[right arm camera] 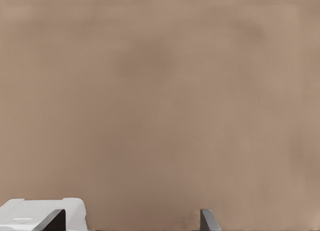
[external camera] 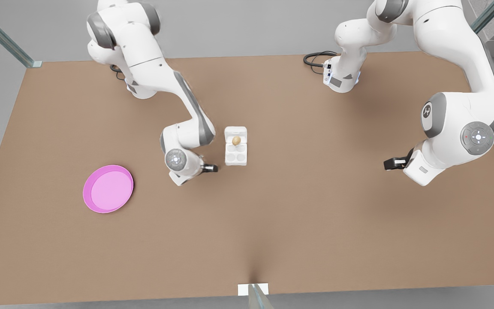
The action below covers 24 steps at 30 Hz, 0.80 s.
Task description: Pack egg into the box and close the box lid
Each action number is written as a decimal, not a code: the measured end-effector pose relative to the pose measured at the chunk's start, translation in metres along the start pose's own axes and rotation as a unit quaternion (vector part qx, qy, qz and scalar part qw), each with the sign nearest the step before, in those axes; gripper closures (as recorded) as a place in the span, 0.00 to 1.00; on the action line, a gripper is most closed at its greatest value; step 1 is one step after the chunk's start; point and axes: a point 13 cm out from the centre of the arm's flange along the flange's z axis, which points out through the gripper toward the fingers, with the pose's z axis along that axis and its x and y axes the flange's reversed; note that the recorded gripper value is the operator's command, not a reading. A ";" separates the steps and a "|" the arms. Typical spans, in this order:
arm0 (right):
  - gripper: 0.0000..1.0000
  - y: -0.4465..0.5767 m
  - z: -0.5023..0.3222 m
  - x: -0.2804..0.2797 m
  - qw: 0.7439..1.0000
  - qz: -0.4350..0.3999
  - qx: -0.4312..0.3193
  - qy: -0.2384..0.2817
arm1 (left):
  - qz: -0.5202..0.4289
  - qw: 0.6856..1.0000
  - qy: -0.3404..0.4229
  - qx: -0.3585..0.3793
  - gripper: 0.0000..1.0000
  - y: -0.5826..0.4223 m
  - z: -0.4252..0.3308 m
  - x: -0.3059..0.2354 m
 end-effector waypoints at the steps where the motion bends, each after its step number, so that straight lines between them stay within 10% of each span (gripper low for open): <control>1: 0.00 -0.049 -0.026 -0.033 1.000 0.022 0.000 -0.014 | 0.002 1.000 0.000 0.000 0.00 -0.002 0.001 0.000; 6: 0.00 -0.239 -0.216 -0.147 0.991 0.058 0.009 -0.117 | 0.131 0.990 0.003 -0.055 0.00 -0.155 0.009 0.146; 13: 0.00 -0.319 -0.332 -0.079 0.994 0.026 -0.015 -0.103 | 0.314 0.944 -0.015 -0.100 0.00 -0.385 0.110 0.386; 24: 0.00 -0.315 -0.284 -0.092 0.997 -0.050 0.034 -0.040 | 0.253 0.967 -0.011 -0.024 0.00 -0.435 0.260 0.384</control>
